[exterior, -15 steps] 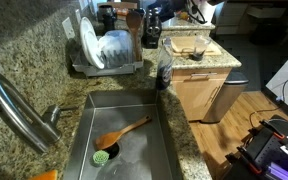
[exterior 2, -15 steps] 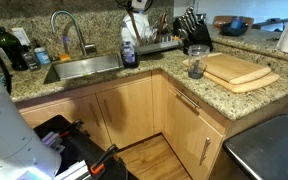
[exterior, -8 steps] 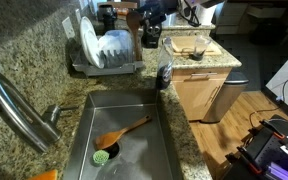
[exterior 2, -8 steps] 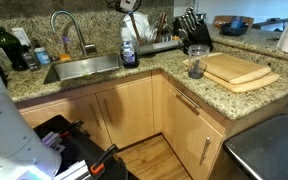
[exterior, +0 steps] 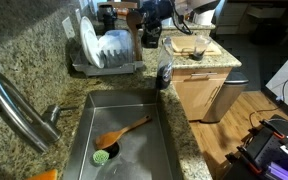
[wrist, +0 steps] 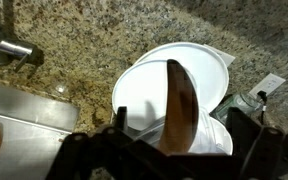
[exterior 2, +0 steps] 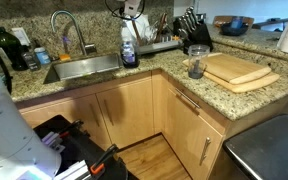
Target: Move the wooden spoon from the dish rack to the blender cup
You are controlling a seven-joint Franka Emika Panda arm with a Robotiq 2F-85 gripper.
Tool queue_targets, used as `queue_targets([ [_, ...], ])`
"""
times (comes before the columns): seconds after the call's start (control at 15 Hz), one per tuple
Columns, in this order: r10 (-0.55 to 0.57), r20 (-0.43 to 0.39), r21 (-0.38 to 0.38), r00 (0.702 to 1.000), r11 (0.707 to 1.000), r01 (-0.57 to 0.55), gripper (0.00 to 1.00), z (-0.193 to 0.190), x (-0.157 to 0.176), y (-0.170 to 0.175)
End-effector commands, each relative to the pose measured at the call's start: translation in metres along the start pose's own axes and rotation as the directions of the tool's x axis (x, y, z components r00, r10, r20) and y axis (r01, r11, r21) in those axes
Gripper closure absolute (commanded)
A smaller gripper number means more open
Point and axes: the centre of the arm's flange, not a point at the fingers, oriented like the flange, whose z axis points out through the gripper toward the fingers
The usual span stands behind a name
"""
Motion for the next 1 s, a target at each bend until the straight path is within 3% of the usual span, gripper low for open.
queue_targets([
  [0.0, -0.003, 0.0, -0.001, 1.0, 1.0, 0.003, 0.0, 0.003, 0.002, 0.0],
  [0.2, 0.008, 0.009, -0.031, 1.0, 0.999, -0.008, 0.0, 0.014, -0.01, 0.008],
  [0.27, 0.0, 0.019, -0.033, 1.0, 0.999, 0.001, 0.25, 0.014, -0.018, 0.01],
  [0.33, -0.012, 0.026, -0.034, 1.0, 0.999, 0.013, 0.26, 0.015, -0.024, 0.011],
  [0.53, -0.046, 0.043, -0.018, 0.998, 0.999, 0.047, 0.48, 0.01, -0.042, 0.003],
  [0.93, -0.194, -0.01, 0.024, 0.981, 0.981, 0.194, 0.9, -0.013, -0.053, -0.022],
])
